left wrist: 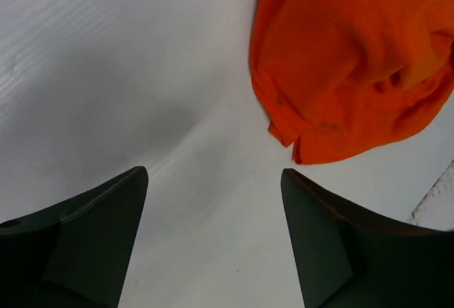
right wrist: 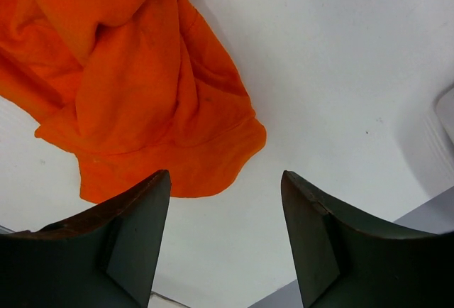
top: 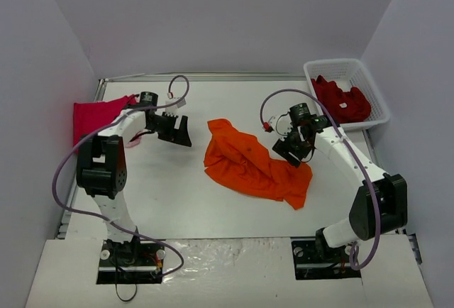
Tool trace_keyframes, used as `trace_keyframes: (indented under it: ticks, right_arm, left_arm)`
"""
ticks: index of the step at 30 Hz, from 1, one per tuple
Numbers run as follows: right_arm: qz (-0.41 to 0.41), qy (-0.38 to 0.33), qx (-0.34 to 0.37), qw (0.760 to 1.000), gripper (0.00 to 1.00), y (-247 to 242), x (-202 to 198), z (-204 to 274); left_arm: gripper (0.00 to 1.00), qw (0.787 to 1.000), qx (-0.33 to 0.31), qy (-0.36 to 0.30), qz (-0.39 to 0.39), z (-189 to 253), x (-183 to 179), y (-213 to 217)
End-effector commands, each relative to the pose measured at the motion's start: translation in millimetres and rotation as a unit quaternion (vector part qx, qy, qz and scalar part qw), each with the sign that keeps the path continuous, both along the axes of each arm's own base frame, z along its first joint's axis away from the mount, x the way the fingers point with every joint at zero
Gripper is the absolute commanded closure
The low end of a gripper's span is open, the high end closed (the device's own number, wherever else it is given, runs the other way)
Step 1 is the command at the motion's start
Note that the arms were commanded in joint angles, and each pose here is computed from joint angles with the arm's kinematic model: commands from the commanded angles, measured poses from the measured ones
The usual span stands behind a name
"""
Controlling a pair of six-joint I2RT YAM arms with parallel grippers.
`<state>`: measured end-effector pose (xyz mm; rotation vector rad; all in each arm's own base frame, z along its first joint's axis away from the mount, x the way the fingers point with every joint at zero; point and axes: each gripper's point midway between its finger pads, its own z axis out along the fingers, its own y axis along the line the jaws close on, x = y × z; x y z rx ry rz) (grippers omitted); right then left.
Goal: Fold and stack the t-shirts
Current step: Flatten out the tshirt
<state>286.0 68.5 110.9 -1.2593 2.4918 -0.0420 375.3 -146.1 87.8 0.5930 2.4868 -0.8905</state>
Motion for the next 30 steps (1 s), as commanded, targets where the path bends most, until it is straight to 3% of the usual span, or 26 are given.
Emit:
trace_keyframes:
  ticks: [1,5,9,19,30]
  right_arm:
    - [-0.026,-0.011,0.001,1.000,0.41,-1.0,7.7,6.4]
    - [-0.035,-0.013,0.000,0.999,0.41,-1.3,11.4,4.3]
    - [-0.041,-0.012,-0.002,0.999,0.41,-1.4,17.3,2.5]
    - [-0.050,-0.001,-0.011,0.999,0.43,-6.5,19.7,-7.9]
    - [-0.056,0.012,-0.012,0.998,0.43,-12.8,15.5,-19.5]
  left_arm:
    - [0.26,0.998,-0.054,-0.014,-0.017,33.5,15.0,-26.9]
    - [0.30,0.998,-0.067,0.005,-0.017,29.2,24.9,-40.3]
    - [0.42,0.996,-0.076,0.017,-0.036,18.6,27.4,-58.1]
    - [0.43,0.994,-0.080,0.008,-0.075,4.4,21.3,-97.3]
    - [0.48,0.995,-0.028,-0.018,-0.093,-16.2,27.5,-111.5]
